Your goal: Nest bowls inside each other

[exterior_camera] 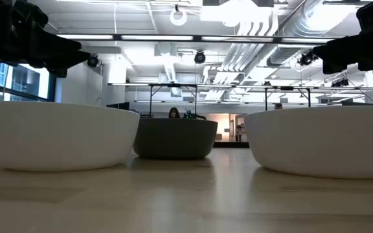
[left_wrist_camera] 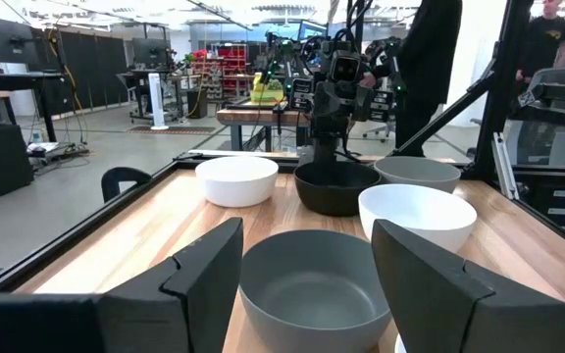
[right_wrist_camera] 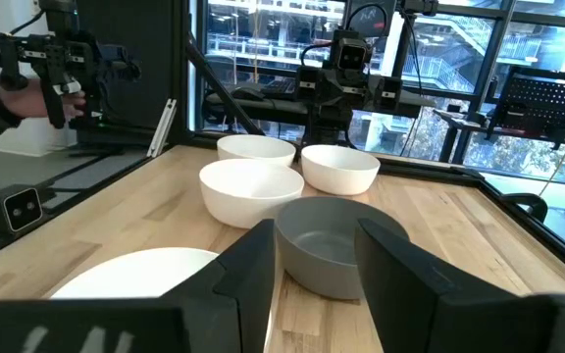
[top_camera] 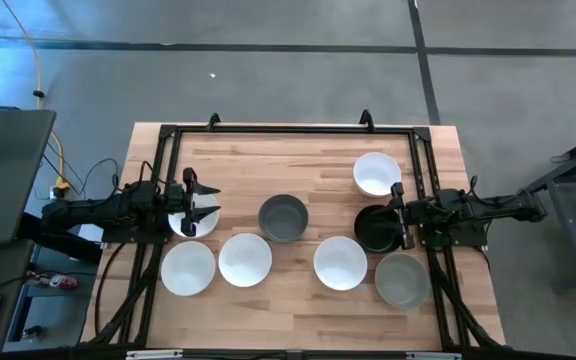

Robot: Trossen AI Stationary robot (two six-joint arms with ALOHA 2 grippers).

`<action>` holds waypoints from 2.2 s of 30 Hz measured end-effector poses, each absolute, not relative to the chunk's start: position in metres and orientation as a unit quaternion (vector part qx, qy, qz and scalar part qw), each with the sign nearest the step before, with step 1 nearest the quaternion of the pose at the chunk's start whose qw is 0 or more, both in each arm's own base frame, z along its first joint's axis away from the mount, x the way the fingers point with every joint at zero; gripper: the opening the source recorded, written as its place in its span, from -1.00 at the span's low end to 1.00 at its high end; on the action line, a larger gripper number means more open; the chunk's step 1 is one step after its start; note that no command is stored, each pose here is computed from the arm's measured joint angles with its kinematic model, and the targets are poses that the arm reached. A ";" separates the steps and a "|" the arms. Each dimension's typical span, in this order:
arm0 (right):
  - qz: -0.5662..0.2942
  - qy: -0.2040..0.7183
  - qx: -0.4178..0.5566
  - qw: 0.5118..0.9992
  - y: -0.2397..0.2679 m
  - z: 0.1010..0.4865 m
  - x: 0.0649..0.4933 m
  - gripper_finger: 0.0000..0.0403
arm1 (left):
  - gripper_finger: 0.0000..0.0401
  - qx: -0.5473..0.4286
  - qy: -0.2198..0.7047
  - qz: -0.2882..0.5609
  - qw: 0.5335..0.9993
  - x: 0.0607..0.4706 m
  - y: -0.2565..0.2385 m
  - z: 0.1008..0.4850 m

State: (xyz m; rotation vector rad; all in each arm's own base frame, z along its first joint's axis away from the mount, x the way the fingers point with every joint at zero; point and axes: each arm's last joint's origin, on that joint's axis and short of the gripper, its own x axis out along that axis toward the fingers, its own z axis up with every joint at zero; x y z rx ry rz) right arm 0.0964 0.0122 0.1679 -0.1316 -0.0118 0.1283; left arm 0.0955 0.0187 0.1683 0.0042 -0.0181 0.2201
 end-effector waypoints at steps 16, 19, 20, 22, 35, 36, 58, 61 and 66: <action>0.064 -0.006 -0.066 0.996 0.012 0.168 0.096 -0.33 | 0.08 0.002 -0.012 0.110 0.994 0.095 0.019 0.169; 0.064 -0.007 -0.062 0.996 0.012 0.168 0.096 -0.33 | 0.08 -0.003 -0.013 0.110 0.994 0.095 0.019 0.169; 0.064 -0.008 -0.046 0.997 0.012 0.169 0.096 -0.33 | 0.08 -0.009 -0.013 0.110 0.994 0.096 0.019 0.169; 0.065 -0.016 0.018 0.998 0.012 0.171 0.096 -0.33 | 0.08 -0.020 -0.015 0.109 0.994 0.095 0.019 0.169; 0.066 -0.014 0.102 0.993 0.012 0.172 0.096 -0.33 | 0.08 -0.049 -0.018 0.109 0.993 0.095 0.019 0.169; 0.066 -0.014 0.102 0.992 0.012 0.172 0.096 -0.33 | 0.08 -0.049 -0.018 0.109 0.993 0.096 0.019 0.169; 0.064 0.006 0.113 0.991 0.012 0.168 0.097 -0.33 | 0.08 -0.113 -0.025 0.108 0.987 0.095 0.019 0.169; 0.064 0.006 0.113 0.991 0.012 0.168 0.097 -0.33 | 0.08 -0.119 -0.026 0.108 0.987 0.095 0.019 0.169; 0.064 0.007 0.113 0.991 0.012 0.168 0.097 -0.33 | 0.08 -0.097 -0.025 0.128 0.987 0.095 0.020 0.169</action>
